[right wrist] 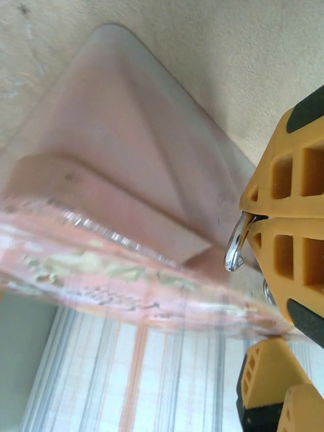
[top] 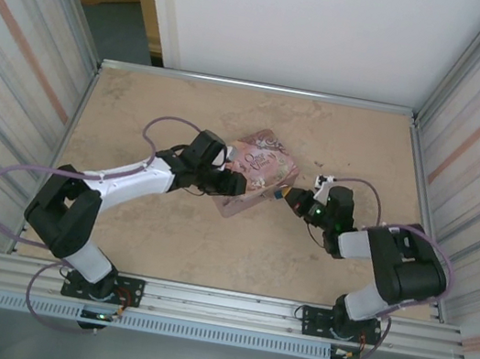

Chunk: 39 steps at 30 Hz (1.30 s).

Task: Unlock a padlock with a key

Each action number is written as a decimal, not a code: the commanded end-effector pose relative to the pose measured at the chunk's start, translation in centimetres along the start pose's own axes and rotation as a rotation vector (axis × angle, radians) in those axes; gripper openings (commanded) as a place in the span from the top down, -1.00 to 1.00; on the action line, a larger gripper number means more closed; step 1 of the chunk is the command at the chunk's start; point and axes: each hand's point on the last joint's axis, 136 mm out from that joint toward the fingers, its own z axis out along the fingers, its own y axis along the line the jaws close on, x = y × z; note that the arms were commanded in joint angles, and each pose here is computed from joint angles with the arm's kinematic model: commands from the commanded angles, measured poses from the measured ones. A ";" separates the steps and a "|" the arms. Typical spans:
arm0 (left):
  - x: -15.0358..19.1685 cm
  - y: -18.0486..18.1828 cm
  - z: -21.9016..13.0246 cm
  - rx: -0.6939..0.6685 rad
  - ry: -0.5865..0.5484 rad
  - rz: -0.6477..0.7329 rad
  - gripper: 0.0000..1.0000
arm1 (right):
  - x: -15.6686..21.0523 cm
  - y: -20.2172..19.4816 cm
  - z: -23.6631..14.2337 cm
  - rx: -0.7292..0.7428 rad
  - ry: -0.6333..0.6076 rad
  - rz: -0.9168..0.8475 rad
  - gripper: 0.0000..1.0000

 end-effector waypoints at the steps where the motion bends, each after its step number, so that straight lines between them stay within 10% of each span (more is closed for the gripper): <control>1: -0.2 -0.6 -1.7 0.004 0.001 0.004 -0.06 | -0.5 -0.3 -1.2 0.059 -0.006 -0.050 1.00; 12: -2.6 -3.0 -6.6 0.054 -0.184 0.085 -0.27 | -1.5 2.5 -5.0 0.134 -0.014 -0.181 1.00; 39: 2.0 4.2 -15.2 -0.079 -0.529 0.203 -0.51 | 3.4 6.6 -12.8 0.318 0.225 -0.298 1.00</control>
